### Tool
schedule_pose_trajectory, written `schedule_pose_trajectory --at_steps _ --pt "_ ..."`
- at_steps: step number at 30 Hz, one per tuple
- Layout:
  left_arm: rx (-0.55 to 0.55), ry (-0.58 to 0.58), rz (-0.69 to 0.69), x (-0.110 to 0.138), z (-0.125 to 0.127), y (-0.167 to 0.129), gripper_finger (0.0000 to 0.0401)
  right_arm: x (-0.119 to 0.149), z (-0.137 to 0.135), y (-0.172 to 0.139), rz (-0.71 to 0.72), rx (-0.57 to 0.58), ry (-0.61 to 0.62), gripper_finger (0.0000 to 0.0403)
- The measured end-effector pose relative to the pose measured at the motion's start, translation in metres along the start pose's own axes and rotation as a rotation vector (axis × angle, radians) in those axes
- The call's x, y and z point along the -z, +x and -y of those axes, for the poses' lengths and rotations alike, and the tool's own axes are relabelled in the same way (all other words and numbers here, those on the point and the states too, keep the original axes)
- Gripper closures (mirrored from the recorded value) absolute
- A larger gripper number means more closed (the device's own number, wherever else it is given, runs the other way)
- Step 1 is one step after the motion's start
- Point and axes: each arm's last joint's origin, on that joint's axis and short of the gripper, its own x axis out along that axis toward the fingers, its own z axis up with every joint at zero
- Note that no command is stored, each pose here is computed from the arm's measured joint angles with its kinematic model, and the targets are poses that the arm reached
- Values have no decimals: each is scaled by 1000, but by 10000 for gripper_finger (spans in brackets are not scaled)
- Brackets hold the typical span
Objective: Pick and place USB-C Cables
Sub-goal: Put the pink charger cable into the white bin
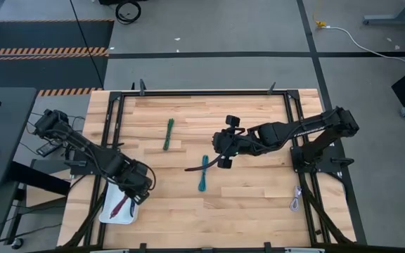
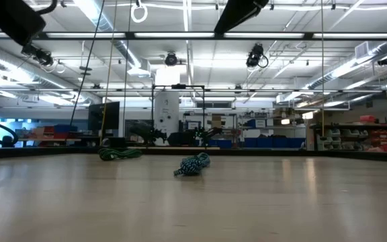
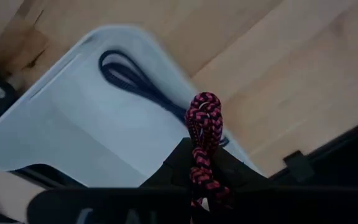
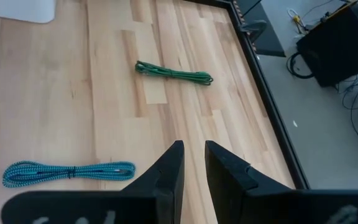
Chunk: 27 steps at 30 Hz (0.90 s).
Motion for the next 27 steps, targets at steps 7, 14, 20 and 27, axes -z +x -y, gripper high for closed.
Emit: schedule_pose_trajectory --at_steps 7,14,20,27 --pt "-32 -40 -4 6 -8 9 379 0 -1 0 0 -5 -1 332" --pt "-36 -103 22 5 -11 10 361 0 -1 0 1 -5 -1 332" --pt "-72 -174 52 5 -14 9 352 1 -1 0 -6 -4 -7 331" --pt "-75 -196 45 5 -14 10 349 1 -1 0 -7 -8 -8 331"
